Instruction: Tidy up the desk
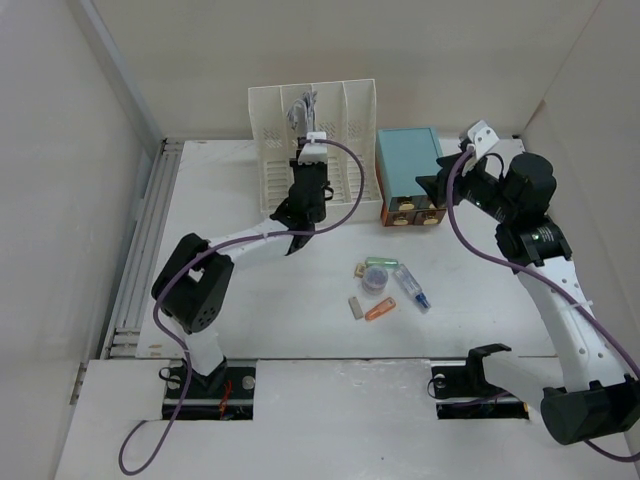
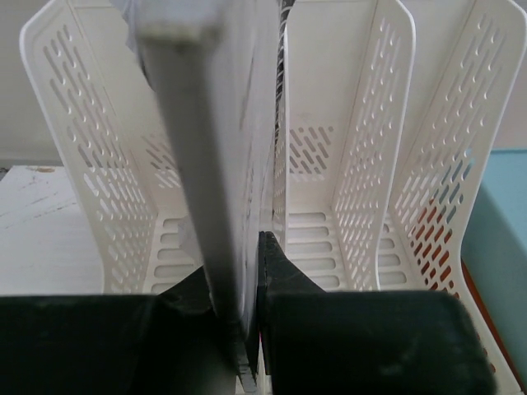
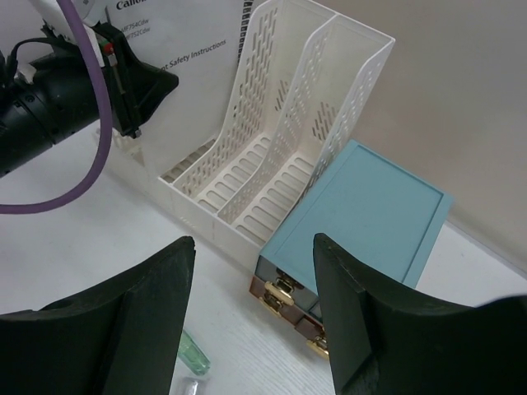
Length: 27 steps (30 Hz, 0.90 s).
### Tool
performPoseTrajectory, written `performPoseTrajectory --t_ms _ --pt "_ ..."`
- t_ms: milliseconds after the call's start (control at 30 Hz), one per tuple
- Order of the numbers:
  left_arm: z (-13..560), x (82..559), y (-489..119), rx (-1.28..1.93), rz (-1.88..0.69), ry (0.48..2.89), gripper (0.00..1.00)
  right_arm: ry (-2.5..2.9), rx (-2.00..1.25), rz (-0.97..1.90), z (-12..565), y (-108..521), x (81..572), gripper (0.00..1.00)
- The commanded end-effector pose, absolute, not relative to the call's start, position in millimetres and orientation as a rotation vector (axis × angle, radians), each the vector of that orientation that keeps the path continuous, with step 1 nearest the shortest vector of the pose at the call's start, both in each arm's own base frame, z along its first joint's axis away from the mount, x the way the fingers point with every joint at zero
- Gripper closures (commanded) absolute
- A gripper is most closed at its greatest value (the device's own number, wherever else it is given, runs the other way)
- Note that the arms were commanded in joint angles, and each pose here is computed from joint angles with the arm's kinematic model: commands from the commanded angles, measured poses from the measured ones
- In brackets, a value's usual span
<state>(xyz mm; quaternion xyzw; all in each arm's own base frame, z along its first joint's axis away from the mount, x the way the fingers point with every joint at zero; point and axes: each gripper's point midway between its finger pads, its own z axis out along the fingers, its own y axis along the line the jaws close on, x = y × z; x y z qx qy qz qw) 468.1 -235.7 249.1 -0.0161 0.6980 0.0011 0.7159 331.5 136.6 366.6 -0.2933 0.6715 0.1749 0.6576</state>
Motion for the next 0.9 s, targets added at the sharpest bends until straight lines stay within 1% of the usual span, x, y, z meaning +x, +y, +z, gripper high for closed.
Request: performPoseTrajectory --t_ms 0,200,267,633,800,867 --pt "278 465 -232 -0.144 -0.025 1.394 1.0 1.45 -0.684 0.393 382 139 330 0.35" --pt "290 469 -229 -0.184 0.039 1.344 1.0 1.443 -0.698 0.395 380 139 330 0.35" --pt "303 470 -230 -0.199 0.027 1.317 1.0 1.443 -0.698 0.395 380 139 330 0.35" --pt "314 487 -220 -0.227 0.029 1.29 1.0 1.443 -0.718 0.405 376 141 329 0.35" --pt "303 493 -223 -0.22 0.009 1.325 1.0 1.452 -0.718 0.408 373 141 331 0.35" --pt "285 496 -225 -0.207 0.018 1.356 1.0 1.452 -0.718 0.408 373 141 331 0.35"
